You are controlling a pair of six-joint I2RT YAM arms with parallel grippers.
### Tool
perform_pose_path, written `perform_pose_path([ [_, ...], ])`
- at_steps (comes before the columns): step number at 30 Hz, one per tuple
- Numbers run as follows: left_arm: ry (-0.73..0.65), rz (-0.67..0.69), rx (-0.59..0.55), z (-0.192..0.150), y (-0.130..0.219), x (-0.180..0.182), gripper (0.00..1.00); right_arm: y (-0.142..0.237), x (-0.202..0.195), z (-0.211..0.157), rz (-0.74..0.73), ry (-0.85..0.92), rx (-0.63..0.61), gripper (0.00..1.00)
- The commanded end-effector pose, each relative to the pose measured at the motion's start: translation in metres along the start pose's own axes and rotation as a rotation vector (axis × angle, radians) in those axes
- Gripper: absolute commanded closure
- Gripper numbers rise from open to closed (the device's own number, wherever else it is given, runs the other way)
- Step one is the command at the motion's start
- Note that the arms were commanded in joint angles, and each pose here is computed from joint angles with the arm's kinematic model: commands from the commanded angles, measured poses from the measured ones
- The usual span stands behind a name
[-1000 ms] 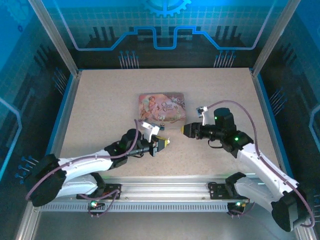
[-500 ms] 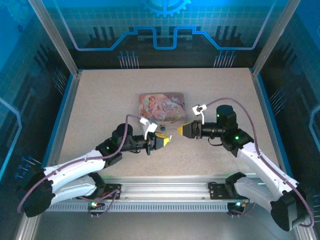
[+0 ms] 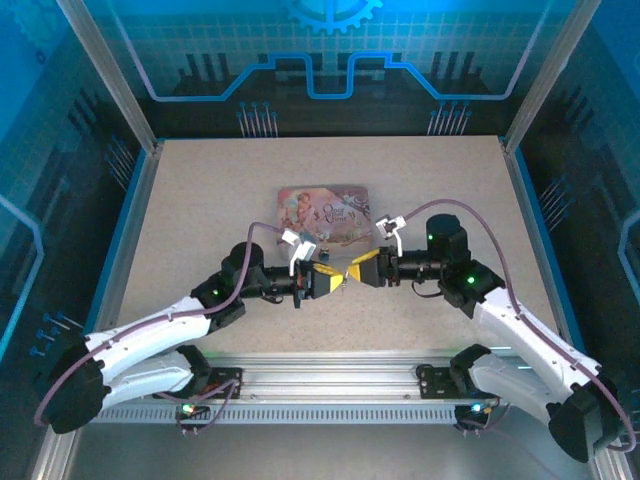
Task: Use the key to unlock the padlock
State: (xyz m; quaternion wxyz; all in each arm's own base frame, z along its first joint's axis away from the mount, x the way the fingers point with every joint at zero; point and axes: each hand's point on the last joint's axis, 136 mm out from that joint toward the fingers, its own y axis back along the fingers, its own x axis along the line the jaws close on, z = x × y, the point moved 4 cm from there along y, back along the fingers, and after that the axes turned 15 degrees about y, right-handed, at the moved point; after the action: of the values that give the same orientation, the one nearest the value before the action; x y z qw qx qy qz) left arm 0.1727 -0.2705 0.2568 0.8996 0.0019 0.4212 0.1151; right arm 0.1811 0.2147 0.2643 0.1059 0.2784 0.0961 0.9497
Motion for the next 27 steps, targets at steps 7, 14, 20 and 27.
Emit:
perform_pose_path([
  [7, 0.012, -0.055, -0.001, 0.011, -0.004, -0.012, 1.0, -0.005, 0.017, 0.003, 0.07, 0.054, 0.015, 0.63],
  [14, 0.017, -0.067, 0.0, 0.011, -0.004, -0.014, 1.0, -0.01, 0.018, 0.002, 0.085, 0.044, 0.024, 0.74],
  [20, 0.023, -0.071, 0.012, 0.01, -0.005, -0.013, 1.0, -0.012, 0.016, 0.003, 0.084, 0.041, 0.017, 0.89],
  [27, 0.03, -0.052, 0.014, 0.008, -0.006, -0.008, 1.0, -0.01, 0.011, 0.002, 0.014, 0.068, -0.002, 1.0],
])
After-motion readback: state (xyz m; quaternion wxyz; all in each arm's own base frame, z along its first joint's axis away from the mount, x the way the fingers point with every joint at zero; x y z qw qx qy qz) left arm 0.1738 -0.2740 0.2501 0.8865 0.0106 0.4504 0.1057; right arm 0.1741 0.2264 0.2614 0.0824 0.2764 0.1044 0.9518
